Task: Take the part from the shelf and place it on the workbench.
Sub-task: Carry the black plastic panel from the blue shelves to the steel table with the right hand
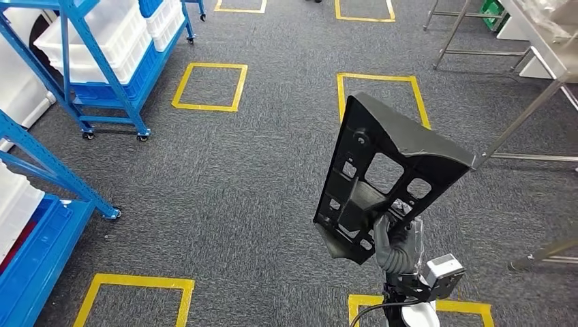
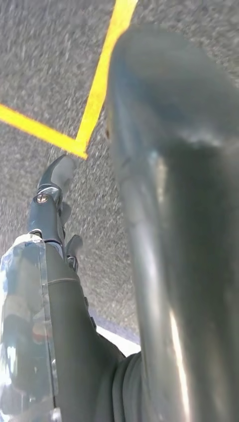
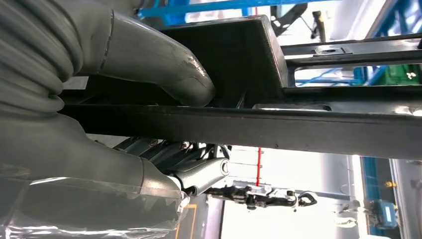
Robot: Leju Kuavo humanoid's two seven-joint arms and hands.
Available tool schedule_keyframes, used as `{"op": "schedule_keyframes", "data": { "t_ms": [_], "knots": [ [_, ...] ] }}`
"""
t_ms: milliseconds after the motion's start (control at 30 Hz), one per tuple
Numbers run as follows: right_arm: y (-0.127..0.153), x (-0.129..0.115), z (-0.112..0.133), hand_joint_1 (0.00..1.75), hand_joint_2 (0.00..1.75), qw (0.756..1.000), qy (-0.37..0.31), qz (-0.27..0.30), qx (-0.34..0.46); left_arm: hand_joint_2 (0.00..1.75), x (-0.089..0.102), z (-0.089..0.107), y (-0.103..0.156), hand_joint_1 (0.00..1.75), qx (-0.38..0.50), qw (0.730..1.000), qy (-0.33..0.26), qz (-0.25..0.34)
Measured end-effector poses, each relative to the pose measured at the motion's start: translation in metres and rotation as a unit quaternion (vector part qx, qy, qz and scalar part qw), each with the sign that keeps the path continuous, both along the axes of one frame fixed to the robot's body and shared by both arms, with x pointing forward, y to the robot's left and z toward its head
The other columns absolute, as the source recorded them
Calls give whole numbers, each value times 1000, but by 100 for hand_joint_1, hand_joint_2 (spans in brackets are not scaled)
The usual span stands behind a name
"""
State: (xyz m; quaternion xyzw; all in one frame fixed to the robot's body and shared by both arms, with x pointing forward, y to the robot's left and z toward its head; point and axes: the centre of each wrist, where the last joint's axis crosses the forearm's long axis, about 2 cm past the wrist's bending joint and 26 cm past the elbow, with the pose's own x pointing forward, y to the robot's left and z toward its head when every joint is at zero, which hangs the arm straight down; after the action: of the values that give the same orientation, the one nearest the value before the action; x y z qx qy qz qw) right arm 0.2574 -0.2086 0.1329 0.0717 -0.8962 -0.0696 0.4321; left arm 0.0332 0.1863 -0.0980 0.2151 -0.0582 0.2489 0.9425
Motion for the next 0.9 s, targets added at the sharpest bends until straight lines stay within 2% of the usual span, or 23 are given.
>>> {"op": "schedule_keyframes", "data": {
  "t_ms": [400, 900],
  "knots": [
    [-31, -3, -5, 175, 175, 999, 4, -39, -15, 0, -2, -2, 2, 0, -31, 998, -58, -1],
    [-61, -38, -7, 175, 175, 995, -3, -94, -26, 0, -3, -5, 14, 0, -57, 994, -90, -23]
  ]
}}
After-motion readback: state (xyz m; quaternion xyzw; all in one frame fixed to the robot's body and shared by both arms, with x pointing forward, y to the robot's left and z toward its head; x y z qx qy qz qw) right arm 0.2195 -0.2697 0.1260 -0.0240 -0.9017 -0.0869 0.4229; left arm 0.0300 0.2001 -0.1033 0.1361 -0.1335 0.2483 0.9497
